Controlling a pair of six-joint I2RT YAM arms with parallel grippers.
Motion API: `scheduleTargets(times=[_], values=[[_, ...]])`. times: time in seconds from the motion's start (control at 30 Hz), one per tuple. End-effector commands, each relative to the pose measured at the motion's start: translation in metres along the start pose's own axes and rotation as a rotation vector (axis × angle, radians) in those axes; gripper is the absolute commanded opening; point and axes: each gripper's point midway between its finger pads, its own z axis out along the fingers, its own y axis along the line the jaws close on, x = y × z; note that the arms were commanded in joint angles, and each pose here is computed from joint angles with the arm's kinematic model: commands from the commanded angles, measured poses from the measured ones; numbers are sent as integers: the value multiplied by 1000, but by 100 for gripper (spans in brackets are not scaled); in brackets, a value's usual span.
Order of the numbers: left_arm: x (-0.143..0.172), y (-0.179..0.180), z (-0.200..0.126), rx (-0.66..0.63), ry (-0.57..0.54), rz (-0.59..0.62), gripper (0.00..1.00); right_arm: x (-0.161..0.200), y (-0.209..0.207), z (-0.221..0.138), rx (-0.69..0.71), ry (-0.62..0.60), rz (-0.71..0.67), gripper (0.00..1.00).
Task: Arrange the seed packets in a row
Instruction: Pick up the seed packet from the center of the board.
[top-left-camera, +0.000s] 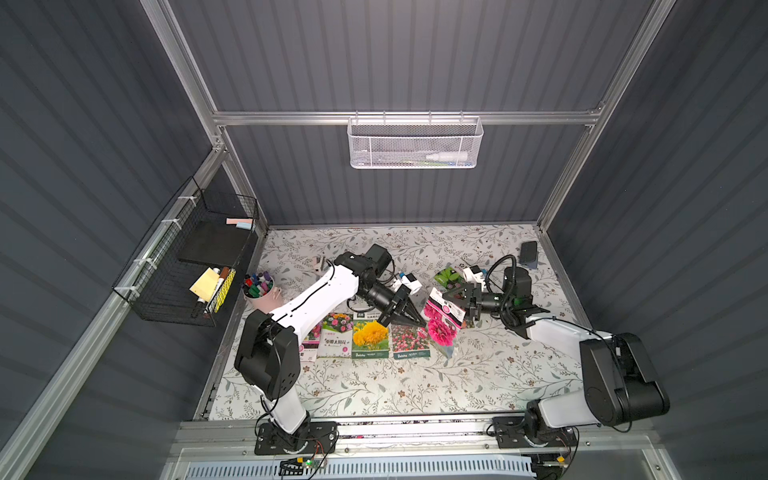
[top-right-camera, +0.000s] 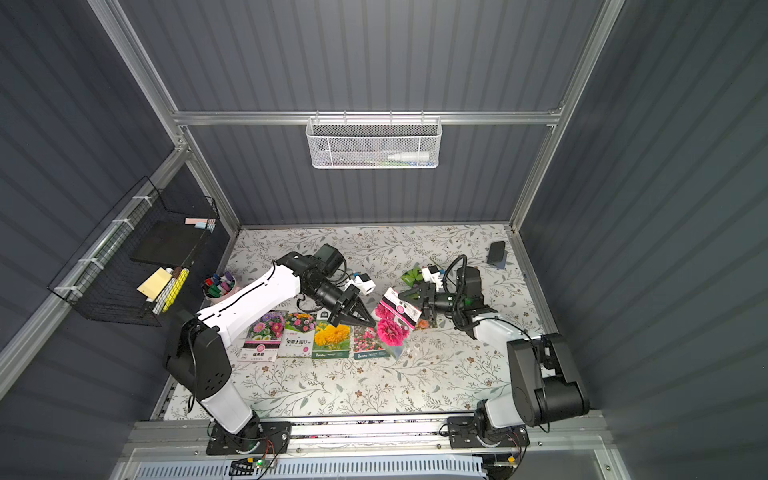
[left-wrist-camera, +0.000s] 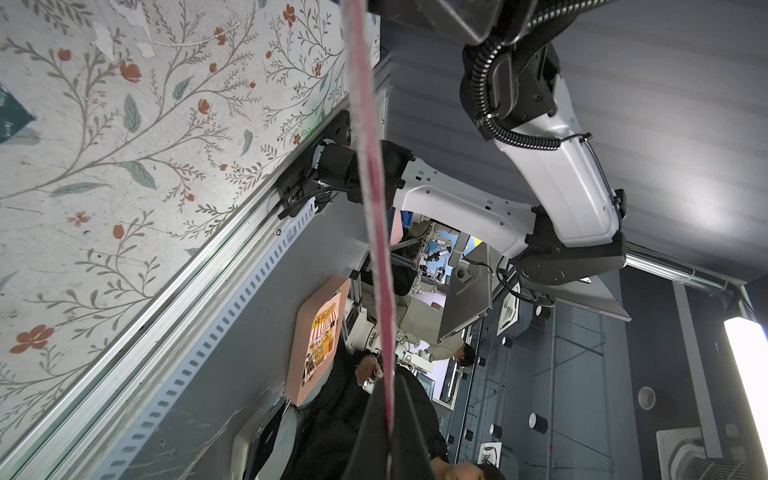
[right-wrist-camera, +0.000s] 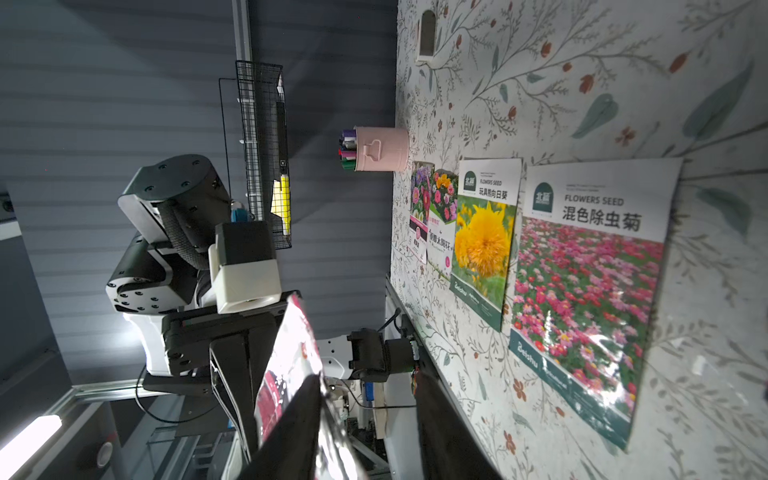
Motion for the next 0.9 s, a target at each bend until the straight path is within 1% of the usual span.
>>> scheduleTargets(times=[0.0,0.07,0.1,0.17,0.2,0.23,0.27,0.3,0.33,0.5,0.6,0.67,0.87], values=[[-4,8,-2,6,2,-21,0,4,11,0,-34,18,-17,15],[-8,13,-5,3,-7,-40,0,4,10,0,-27,16,-20,0],[-11,16,-7,-1,-14,-52,4,4,10,-1,-21,13,-20,0],[-17,21,-10,-4,-24,-79,17,4,10,-2,-10,5,-30,0],[-21,24,-12,-5,-30,-97,36,3,9,-2,-2,0,-32,0],[-24,27,-14,-4,-35,-117,51,2,10,-3,9,-9,-39,0],[-26,29,-14,-5,-37,-135,69,0,10,-4,19,-17,-49,0],[-28,35,-15,-23,-45,-157,96,-1,10,-4,38,-27,-58,0],[-30,41,-16,-43,-54,-177,100,-3,11,-6,63,-43,-69,0],[-32,65,-19,-132,-89,-248,100,-16,10,-21,222,-177,-206,0],[-39,80,-19,-166,-141,-276,100,-21,16,-26,250,-214,-278,0],[-38,92,-18,-182,-165,-292,99,-24,15,-27,262,-226,-297,0],[-37,107,-19,-211,-236,-330,99,-35,4,-26,296,-244,-303,0]])
